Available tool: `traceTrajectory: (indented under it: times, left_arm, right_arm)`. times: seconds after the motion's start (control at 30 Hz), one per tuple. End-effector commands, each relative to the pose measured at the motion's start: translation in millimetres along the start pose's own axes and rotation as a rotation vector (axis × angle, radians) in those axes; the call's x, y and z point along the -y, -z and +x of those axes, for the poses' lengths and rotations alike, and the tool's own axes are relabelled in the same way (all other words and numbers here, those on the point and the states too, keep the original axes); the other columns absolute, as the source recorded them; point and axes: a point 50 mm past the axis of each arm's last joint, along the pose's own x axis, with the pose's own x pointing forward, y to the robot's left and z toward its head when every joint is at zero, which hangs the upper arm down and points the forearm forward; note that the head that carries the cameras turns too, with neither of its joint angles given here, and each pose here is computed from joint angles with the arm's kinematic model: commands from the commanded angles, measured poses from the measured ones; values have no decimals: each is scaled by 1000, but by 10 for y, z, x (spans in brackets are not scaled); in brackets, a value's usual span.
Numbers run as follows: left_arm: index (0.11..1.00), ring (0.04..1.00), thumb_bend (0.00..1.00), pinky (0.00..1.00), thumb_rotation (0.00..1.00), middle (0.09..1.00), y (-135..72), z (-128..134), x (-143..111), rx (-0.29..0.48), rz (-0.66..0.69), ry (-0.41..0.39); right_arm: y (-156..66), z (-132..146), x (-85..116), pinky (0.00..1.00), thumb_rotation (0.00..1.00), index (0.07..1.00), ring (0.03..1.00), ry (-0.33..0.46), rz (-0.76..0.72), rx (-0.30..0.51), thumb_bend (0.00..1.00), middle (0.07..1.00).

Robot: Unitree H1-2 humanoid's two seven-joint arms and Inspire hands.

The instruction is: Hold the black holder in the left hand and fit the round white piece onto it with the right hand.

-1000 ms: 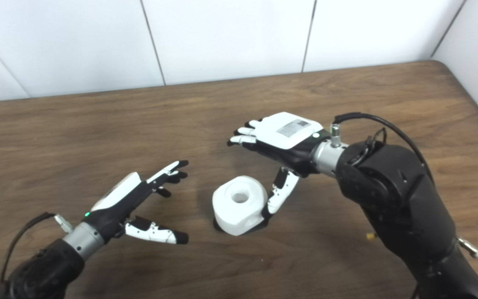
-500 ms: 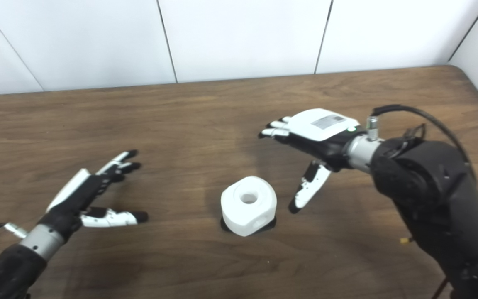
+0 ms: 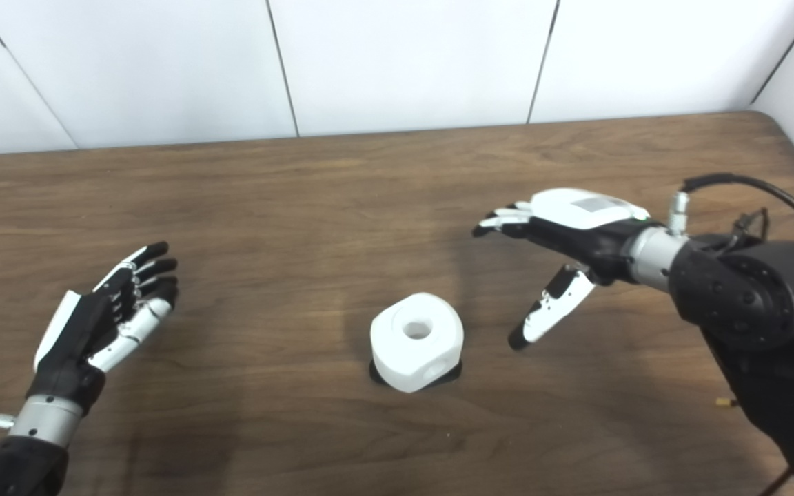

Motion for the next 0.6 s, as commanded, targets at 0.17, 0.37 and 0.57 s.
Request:
traceTrajectory:
  times: [0.17, 0.37, 0.57]
  left_arm:
    - [980, 997, 538, 997, 987, 989, 170, -90, 27, 54, -265, -55]
    - [973, 1000, 617, 999, 996, 996, 411, -95, -36, 79, -299, -119]
    - [998, 1000, 590, 1000, 1000, 1000, 393, -168, -78, 103, -307, -142]
  right_arm:
    - [270, 1, -424, 822, 320, 896, 904, 247, 281, -76, 661, 917]
    - [297, 68, -956, 753, 323, 901, 853, 443, 534, -75, 588, 897]
    - [185, 71, -1226, 834, 660, 936, 910, 529, 722, -14, 542, 943]
